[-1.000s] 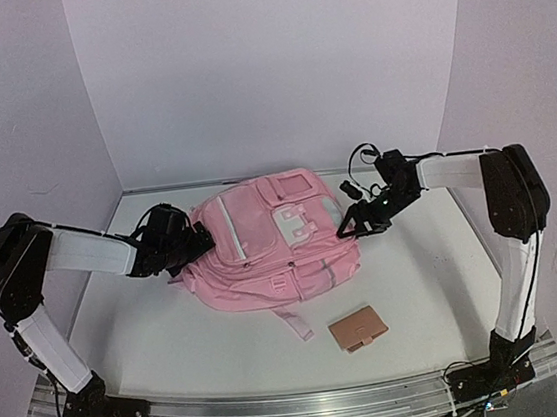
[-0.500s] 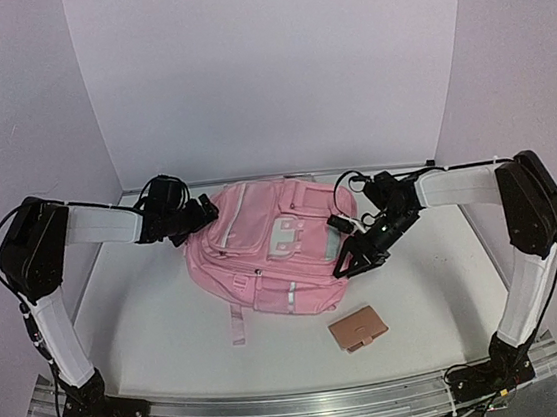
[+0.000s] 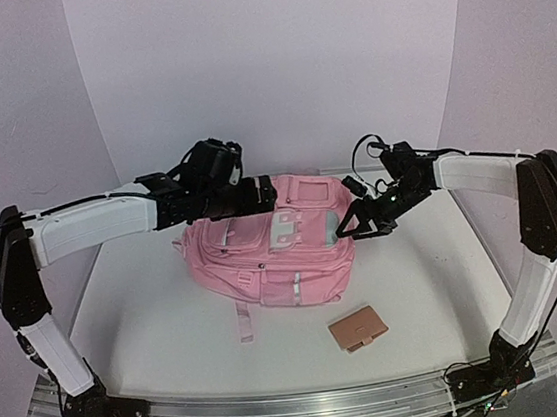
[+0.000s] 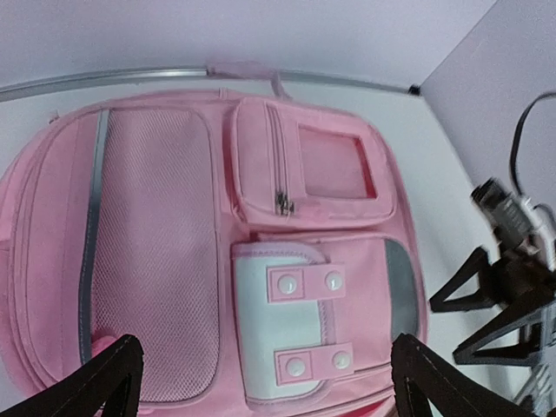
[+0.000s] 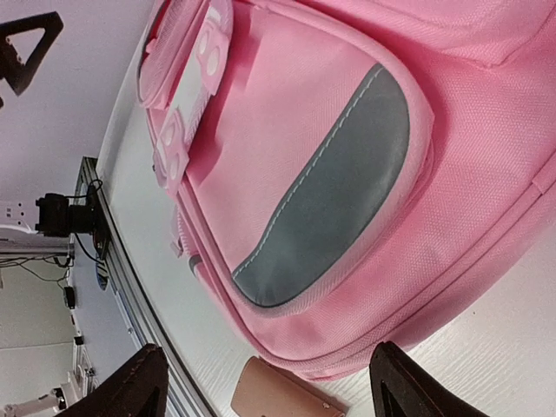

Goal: Pack the student bag
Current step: Adjust the student bag at the center of the board.

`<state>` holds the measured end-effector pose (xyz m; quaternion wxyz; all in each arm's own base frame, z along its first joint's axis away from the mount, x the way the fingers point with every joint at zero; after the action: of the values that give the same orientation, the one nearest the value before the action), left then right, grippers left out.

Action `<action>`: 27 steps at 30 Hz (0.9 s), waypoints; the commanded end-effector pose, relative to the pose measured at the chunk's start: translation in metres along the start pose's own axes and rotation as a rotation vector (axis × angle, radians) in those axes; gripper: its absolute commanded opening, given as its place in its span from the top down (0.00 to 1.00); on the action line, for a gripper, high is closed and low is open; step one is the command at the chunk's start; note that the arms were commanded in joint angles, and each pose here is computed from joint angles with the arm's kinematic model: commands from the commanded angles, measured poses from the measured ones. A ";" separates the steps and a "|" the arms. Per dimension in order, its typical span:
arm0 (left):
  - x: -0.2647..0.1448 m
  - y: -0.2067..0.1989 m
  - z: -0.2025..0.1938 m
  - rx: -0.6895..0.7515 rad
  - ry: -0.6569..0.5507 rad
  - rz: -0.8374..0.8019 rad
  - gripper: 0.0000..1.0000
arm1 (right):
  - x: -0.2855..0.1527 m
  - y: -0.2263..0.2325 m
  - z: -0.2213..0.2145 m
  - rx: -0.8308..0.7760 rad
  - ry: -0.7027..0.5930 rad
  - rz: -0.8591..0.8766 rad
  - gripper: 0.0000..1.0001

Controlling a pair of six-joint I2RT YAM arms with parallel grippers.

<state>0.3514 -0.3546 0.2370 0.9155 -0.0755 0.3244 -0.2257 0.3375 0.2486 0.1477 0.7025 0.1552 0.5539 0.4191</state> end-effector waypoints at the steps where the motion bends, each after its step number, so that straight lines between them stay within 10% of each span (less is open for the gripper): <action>1: 0.034 -0.014 -0.042 0.178 0.149 0.143 0.00 | 0.008 -0.009 0.025 0.048 -0.087 -0.041 0.20; 14: 0.077 -0.041 -0.065 0.352 0.251 0.308 0.12 | 0.031 -0.044 0.036 0.133 -0.126 -0.116 0.23; 27: 0.033 0.006 -0.046 0.306 0.230 0.532 0.78 | 0.048 -0.074 0.028 0.147 -0.092 -0.194 0.32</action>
<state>0.3430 -0.4138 0.1488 0.8929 0.1660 0.4064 -0.0998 0.3861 0.2546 0.0979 0.7355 0.1960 0.5561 0.3336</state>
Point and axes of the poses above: each gripper's point midway between its finger pads, its own x axis out along the fingers, its own y axis along the line the jaws close on, z = x × y, the point moved 2 cm from there along -x, back along the fingers, and after that the axes turned 5 degrees about x, right-handed, at the moved point
